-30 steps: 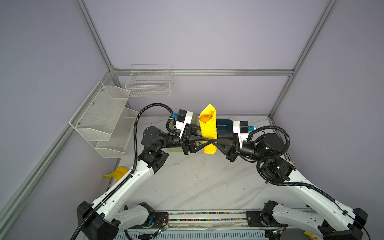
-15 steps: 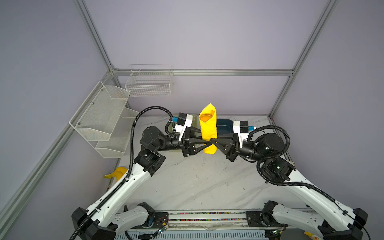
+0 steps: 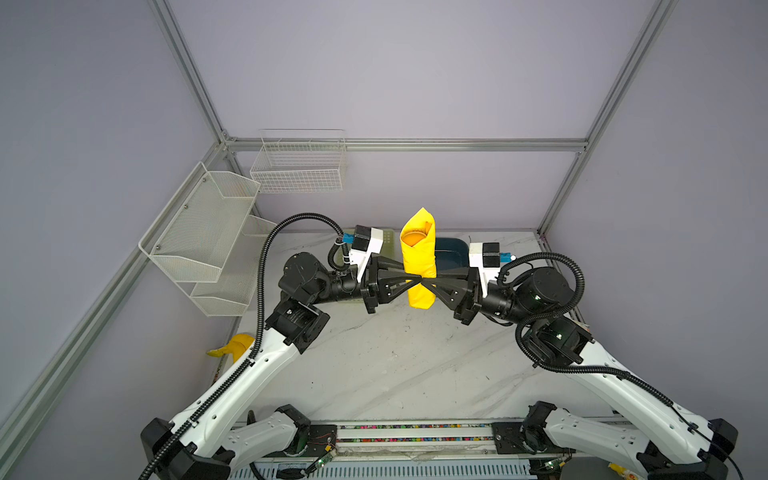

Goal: Place the utensils on the paper napkin and roll it up
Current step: 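Carry the roll over the green basket with left gripper while right withdraws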

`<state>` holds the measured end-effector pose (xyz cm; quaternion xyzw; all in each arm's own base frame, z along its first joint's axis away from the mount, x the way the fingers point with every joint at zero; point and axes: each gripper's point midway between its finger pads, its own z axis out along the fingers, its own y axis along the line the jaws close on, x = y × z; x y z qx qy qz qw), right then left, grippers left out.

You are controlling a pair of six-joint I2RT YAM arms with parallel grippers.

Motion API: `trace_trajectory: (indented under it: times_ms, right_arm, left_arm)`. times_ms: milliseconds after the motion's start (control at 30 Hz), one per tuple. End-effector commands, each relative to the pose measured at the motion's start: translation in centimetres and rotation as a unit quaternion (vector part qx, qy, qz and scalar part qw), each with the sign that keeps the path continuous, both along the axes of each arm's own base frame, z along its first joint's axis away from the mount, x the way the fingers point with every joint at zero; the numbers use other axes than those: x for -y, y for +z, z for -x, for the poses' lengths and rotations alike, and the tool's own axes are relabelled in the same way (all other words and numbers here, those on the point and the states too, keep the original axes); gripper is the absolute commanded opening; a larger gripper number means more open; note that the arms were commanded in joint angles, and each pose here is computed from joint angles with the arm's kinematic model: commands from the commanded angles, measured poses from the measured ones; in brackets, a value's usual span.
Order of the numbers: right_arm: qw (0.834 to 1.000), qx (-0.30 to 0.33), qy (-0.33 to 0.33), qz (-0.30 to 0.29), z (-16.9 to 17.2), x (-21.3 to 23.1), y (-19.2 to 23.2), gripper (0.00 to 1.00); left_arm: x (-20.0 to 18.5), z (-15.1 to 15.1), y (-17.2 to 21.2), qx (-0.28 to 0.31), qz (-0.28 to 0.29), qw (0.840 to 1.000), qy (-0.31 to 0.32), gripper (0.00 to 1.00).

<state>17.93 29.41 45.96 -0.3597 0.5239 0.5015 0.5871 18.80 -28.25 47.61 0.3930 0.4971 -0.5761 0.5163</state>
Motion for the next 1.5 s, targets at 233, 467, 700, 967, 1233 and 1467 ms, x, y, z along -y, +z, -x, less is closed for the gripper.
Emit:
trace_trajectory:
  times_ms: [233, 467, 700, 967, 1233, 1467]
  right_arm:
    - [1.0, 0.019, -0.008, -0.015, 0.3, 0.8, 1.6, 0.02]
    - [1.0, 0.01, -0.005, -0.017, 0.8, 1.2, 1.2, 0.34]
    - [0.999, -0.012, -0.044, -0.004, 0.6, 2.6, 0.0, 0.45]
    - [0.987, -0.071, -0.144, 0.021, -2.5, 4.3, -2.2, 0.45]
    - [0.977, -0.107, -0.173, 0.062, -4.5, 3.7, -5.5, 0.43]
    - [0.961, -0.17, -0.194, 0.104, -7.3, 3.2, -8.9, 0.43]
  left_arm:
    - [-1.4, 2.4, 4.6, 0.072, 0.03, 0.997, 0.004, 0.07]
    - [-1.6, 1.3, 4.3, 0.068, 0.022, 0.997, 0.035, 0.05]
    - [-1.4, -0.8, 3.0, 0.042, -0.017, 0.996, 0.076, 0.05]
    - [-2.5, -6.9, -0.7, -0.016, -0.106, 0.979, 0.171, 0.06]
    - [-5.3, -13.8, -4.4, -0.092, -0.158, 0.957, 0.227, 0.06]
    - [-8.0, -21.7, -10.3, -0.221, -0.193, 0.924, 0.244, 0.03]
